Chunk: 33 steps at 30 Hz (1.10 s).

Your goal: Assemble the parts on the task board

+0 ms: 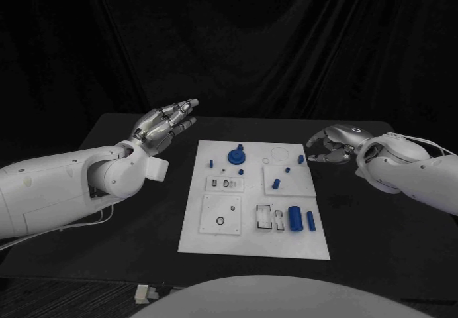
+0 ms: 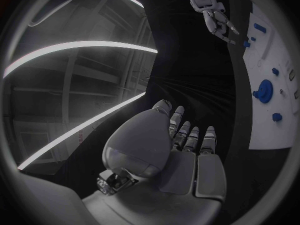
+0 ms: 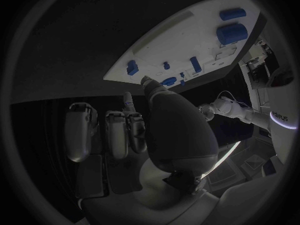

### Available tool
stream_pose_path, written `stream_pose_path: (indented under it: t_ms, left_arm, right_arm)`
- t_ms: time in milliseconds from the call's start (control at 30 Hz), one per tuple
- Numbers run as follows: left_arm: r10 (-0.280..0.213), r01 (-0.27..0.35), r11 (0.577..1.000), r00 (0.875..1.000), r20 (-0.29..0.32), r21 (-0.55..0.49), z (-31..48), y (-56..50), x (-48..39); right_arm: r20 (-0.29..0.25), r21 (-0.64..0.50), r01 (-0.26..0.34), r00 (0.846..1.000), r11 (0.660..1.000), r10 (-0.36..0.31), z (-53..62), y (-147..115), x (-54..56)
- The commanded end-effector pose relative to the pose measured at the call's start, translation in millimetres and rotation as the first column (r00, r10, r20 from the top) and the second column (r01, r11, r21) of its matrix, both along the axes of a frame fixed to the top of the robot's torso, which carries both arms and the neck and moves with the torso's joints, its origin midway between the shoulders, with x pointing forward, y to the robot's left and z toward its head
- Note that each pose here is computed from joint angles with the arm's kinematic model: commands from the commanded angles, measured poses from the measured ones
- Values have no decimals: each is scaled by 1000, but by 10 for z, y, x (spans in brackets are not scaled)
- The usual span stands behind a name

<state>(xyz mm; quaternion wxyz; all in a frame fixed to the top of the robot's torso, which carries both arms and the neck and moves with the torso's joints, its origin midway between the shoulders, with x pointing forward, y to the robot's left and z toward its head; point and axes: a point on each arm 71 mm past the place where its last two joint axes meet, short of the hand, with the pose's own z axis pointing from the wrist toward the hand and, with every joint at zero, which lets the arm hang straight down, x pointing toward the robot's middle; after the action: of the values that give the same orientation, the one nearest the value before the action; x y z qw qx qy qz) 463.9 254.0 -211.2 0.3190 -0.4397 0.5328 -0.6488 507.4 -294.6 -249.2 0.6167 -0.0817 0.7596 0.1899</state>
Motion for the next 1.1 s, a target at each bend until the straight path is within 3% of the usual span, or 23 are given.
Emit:
stream_pose_path:
  t_ms: [33,1100]
  left_arm:
    - [-13,13,1000,1000,6,-12,5,-16,-6]
    - [-17,17,1000,1000,0,-13,-1,-9,-17]
  right_arm:
    - [-9,-15,23,1000,1000,-23,-36,-17,9]
    - [-74,-56,28,997,998,-33,-283,123,128]
